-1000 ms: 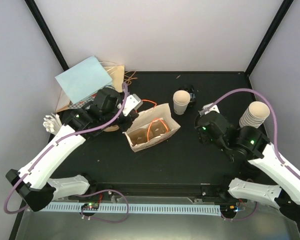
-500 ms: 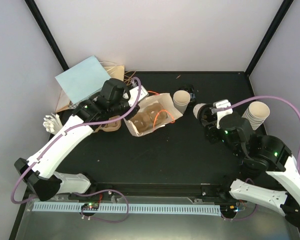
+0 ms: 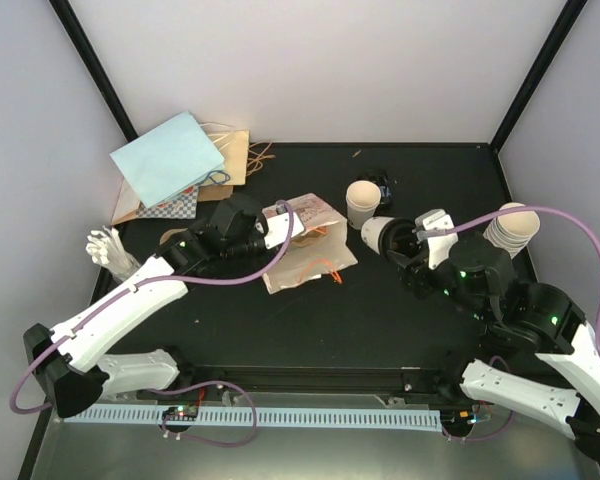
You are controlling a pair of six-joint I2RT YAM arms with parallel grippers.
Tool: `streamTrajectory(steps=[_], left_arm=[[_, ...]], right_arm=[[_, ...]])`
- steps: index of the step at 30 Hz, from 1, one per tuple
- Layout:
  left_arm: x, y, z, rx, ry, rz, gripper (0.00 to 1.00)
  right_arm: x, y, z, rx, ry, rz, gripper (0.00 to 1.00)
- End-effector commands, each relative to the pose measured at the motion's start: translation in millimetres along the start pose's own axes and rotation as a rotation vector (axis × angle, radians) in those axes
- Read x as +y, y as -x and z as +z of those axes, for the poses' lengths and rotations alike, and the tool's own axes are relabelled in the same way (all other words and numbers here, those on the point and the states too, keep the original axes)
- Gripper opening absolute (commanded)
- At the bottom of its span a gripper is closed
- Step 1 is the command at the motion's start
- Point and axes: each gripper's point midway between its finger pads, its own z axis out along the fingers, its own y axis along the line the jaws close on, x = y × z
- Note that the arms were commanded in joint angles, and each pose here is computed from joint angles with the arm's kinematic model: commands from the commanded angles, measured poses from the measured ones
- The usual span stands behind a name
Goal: Pack the takeout coffee
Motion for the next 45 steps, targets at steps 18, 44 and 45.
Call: streamTrajectory(steps=[18,44,45], left_arm=[[-29.4,19.9,-15.8,-0.132,-0.133,-0.106,0.01],[-42.2,25.8,-21.9,-0.187,-0.194,-0.129,0.02],[-42.5,24.9,-21.3,-0.184,-0.195,-0.129,0.01]], right_arm=[[103.0,-7.8,7.8,-0.062,0.562,-0.066,0.48],[143.5,-45.2,55.6,0.04,0.467,-0.33,0.45],[144.6,-45.5,54.9,0.037,0.469,-0.339,0.45]])
